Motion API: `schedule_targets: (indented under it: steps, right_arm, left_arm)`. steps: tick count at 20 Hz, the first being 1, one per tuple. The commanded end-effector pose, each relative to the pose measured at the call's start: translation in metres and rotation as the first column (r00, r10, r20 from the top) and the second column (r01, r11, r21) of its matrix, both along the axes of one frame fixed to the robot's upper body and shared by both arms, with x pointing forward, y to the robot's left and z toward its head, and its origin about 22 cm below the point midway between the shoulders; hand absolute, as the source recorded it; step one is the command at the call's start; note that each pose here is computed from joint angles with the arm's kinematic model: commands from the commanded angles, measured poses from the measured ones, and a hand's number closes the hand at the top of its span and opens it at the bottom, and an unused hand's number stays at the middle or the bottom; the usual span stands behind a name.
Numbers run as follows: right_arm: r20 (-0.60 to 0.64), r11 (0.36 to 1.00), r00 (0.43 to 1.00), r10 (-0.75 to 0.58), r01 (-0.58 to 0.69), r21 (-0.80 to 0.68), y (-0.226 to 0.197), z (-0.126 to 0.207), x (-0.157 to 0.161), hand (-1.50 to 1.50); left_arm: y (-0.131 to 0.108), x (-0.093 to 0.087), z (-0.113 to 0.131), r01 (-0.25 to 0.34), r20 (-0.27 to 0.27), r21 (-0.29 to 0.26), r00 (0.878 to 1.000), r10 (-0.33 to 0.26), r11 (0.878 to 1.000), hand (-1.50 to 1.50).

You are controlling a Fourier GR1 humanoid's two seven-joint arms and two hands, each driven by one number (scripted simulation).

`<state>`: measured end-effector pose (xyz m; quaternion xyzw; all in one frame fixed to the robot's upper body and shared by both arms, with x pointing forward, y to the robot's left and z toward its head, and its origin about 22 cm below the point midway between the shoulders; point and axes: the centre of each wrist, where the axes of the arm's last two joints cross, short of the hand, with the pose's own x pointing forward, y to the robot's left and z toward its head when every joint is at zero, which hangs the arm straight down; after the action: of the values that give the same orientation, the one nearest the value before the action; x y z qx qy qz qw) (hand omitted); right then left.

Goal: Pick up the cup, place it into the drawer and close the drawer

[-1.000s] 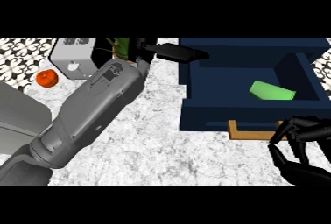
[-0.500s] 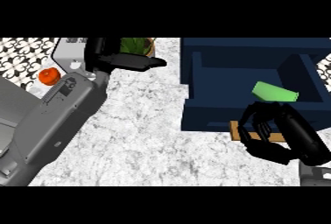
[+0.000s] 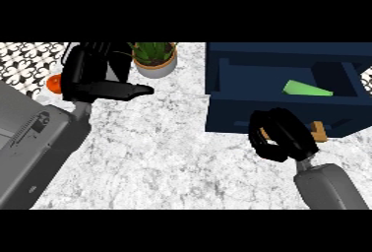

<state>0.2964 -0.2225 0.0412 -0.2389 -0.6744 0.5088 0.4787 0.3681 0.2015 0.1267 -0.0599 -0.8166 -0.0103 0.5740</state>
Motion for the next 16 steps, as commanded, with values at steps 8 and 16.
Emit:
schedule_targets:
  steps: [8,16]
  right_arm:
    - [-0.021,0.997,0.999,-0.027,0.025,-0.076,0.01,-0.054,0.078,1.5]
    - [-0.08,0.997,0.995,-0.064,0.06,-0.04,-0.006,-0.014,0.129,1.5]
  left_arm:
    - [0.07,-0.034,-0.018,-0.002,0.003,-0.003,1.0,0.002,1.0,-1.5]
    - [0.089,-0.028,-0.013,-0.002,-0.001,-0.004,1.0,0.002,1.0,-1.5]
